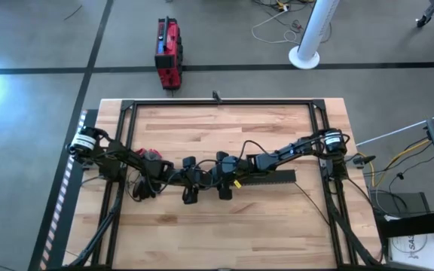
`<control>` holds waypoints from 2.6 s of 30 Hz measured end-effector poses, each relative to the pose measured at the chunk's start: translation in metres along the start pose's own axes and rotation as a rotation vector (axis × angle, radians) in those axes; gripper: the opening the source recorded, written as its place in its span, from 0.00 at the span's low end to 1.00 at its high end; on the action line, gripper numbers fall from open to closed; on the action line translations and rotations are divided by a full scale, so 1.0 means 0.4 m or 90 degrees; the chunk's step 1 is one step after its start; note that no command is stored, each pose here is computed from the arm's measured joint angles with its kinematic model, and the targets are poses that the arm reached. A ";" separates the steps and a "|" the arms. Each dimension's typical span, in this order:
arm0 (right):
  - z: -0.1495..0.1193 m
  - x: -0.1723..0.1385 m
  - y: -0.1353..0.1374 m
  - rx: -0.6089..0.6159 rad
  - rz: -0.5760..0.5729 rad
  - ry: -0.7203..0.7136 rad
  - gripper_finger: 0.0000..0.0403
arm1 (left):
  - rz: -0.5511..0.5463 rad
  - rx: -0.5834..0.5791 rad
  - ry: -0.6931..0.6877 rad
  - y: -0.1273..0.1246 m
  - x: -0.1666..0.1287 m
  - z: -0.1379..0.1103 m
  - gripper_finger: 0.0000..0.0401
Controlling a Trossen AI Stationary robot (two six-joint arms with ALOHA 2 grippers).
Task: Ziptie cables
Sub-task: Close the black cable duct with the black cable duct cover, then return to Home Position
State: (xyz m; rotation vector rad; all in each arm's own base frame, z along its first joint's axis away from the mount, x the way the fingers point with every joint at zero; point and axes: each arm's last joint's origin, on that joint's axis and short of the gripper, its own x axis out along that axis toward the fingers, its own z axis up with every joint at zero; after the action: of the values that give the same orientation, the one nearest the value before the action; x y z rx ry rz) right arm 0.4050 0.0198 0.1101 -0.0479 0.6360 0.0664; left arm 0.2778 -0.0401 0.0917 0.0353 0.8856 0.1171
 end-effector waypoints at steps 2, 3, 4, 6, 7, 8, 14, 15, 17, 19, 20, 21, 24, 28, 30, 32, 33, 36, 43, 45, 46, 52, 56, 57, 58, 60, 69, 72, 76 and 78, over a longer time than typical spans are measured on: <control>0.000 0.000 -0.001 -0.001 -0.001 0.000 0.55 | 0.000 0.000 -0.001 0.000 0.000 0.000 0.55; 0.000 0.000 -0.001 -0.002 -0.001 0.000 0.55 | 0.000 0.000 -0.001 0.000 0.000 0.000 0.54; 0.000 0.000 -0.002 -0.002 -0.001 -0.001 0.55 | 0.000 0.000 -0.001 0.000 0.000 0.000 0.54; 0.000 0.000 -0.002 -0.002 -0.001 0.000 0.55 | 0.000 0.000 -0.002 0.000 0.000 0.000 0.54; 0.000 0.000 -0.002 -0.002 -0.002 0.000 0.55 | 0.000 0.000 -0.001 0.000 0.000 0.000 0.54; 0.000 0.000 -0.002 -0.002 -0.002 0.000 0.55 | 0.000 0.000 -0.002 0.000 0.000 0.000 0.54; 0.002 0.000 -0.002 -0.002 -0.006 -0.004 0.55 | -0.001 0.000 -0.005 0.000 0.000 0.002 0.55; 0.002 0.000 -0.002 -0.003 -0.006 -0.004 0.55 | -0.001 -0.001 -0.007 0.000 0.000 0.002 0.55; 0.002 0.000 -0.003 -0.003 -0.006 -0.004 0.58 | -0.002 -0.003 -0.009 0.000 -0.001 0.004 0.55; 0.004 0.000 -0.003 -0.006 -0.011 -0.007 0.62 | -0.005 -0.008 -0.016 0.000 -0.005 0.007 0.56; 0.011 0.000 -0.004 -0.005 -0.013 -0.018 0.64 | -0.006 -0.013 -0.022 0.000 -0.009 0.011 0.58; 0.021 -0.002 -0.006 -0.002 -0.021 -0.033 0.65 | -0.007 -0.016 -0.030 0.001 -0.016 0.017 0.59; 0.028 -0.005 -0.011 0.012 -0.026 -0.038 0.70 | -0.010 -0.023 -0.052 0.004 -0.037 0.033 0.67; 0.032 -0.005 -0.007 0.009 -0.017 -0.019 0.75 | -0.012 -0.037 -0.058 0.010 -0.071 0.042 0.76; 0.053 -0.021 -0.006 -0.001 -0.012 -0.008 0.77 | -0.012 -0.049 -0.058 0.014 -0.096 0.049 0.81; 0.078 -0.048 -0.008 -0.007 -0.012 0.012 0.78 | -0.009 -0.068 -0.036 0.021 -0.122 0.045 0.84; 0.088 -0.061 -0.009 -0.010 -0.012 0.023 0.78 | -0.008 -0.078 -0.030 0.024 -0.136 0.045 0.86; 0.122 -0.111 -0.009 -0.025 -0.011 0.025 0.79 | -0.008 -0.088 -0.047 0.034 -0.184 0.055 0.89; 0.144 -0.255 -0.012 -0.037 -0.053 -0.010 0.73 | -0.031 -0.112 -0.163 0.049 -0.278 0.097 0.89; 0.145 -0.303 -0.013 -0.036 -0.068 -0.039 0.71 | -0.030 -0.082 -0.182 0.053 -0.301 0.100 0.89; 0.145 -0.325 -0.013 -0.035 -0.075 -0.055 0.70 | -0.031 -0.068 -0.198 0.054 -0.312 0.105 0.89; 0.136 -0.460 -0.016 0.011 -0.118 -0.113 0.65 | -0.021 0.012 -0.288 0.063 -0.362 0.128 0.89; 0.138 -0.534 -0.016 0.025 -0.126 -0.144 0.62 | -0.023 0.010 -0.341 0.065 -0.384 0.142 0.90; 0.137 -0.552 -0.016 0.027 -0.125 -0.142 0.62 | -0.025 0.006 -0.356 0.066 -0.391 0.147 0.90; 0.129 -0.563 -0.014 0.032 -0.121 -0.123 0.61 | -0.025 0.005 -0.363 0.067 -0.396 0.148 0.90; 0.119 -0.589 -0.012 0.044 -0.119 -0.103 0.60 | -0.028 -0.002 -0.392 0.068 -0.405 0.156 0.90; 0.045 -0.710 -0.010 0.004 -0.132 -0.170 0.57 | 0.049 -0.082 -0.370 0.142 -0.418 0.144 0.90; 0.017 -0.734 -0.009 -0.003 -0.138 -0.255 0.57 | 0.082 -0.100 -0.366 0.180 -0.420 0.131 0.90; -0.053 -0.744 -0.007 -0.003 -0.144 -0.305 0.56 | 0.134 -0.116 -0.377 0.221 -0.423 0.104 0.90; -0.099 -0.744 -0.008 0.008 -0.163 -0.310 0.57 | 0.144 -0.126 -0.377 0.235 -0.426 0.089 0.90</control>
State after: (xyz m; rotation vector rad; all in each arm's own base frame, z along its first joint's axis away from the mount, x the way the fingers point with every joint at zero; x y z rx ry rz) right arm 0.1431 0.0001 0.2556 -0.0968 0.1400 -0.1700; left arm 0.1903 0.0342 0.2529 -0.0147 0.2729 0.3840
